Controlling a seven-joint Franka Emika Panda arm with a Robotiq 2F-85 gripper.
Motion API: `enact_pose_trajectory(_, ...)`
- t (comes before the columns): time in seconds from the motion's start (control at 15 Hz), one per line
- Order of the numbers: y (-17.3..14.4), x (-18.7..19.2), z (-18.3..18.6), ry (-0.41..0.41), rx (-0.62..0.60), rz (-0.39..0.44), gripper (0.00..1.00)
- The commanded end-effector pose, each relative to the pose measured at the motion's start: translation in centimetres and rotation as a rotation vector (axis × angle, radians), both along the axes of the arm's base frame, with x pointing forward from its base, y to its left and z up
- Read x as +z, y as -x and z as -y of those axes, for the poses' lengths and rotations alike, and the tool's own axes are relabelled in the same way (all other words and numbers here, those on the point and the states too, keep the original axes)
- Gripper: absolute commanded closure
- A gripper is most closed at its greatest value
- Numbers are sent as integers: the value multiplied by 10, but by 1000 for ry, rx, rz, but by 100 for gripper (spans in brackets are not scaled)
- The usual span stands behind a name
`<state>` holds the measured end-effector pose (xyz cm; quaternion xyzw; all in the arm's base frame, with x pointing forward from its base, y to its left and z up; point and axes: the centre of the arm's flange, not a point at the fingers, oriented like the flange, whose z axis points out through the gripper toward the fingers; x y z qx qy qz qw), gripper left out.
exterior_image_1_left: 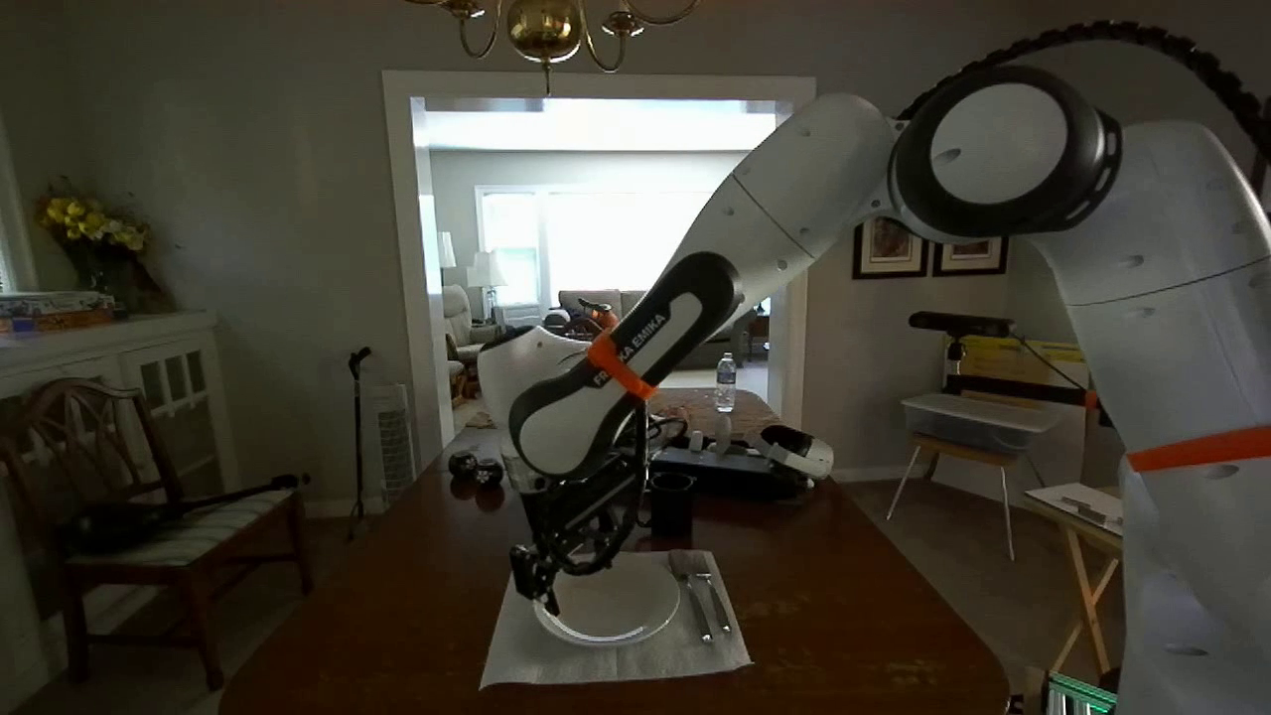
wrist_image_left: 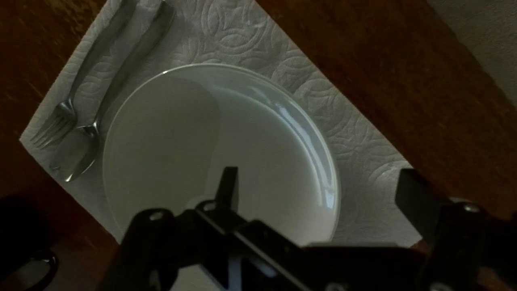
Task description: Move the white placemat forwards.
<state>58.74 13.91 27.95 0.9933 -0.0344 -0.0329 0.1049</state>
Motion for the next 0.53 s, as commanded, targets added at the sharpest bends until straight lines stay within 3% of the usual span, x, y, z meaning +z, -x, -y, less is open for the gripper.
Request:
enact_pose_trajectory(0.0, 1, -5, -3, 1, 1, -5, 0)
enact_pose_trajectory(0.33, -1, -6, -2, 2, 0, -4, 0)
enact_pose_trajectory(0.4, -3, -9, 1, 58, -22, 1, 0)
enact_pose_trajectory(0.47, -4, -12, 0, 56, -34, 8, 0)
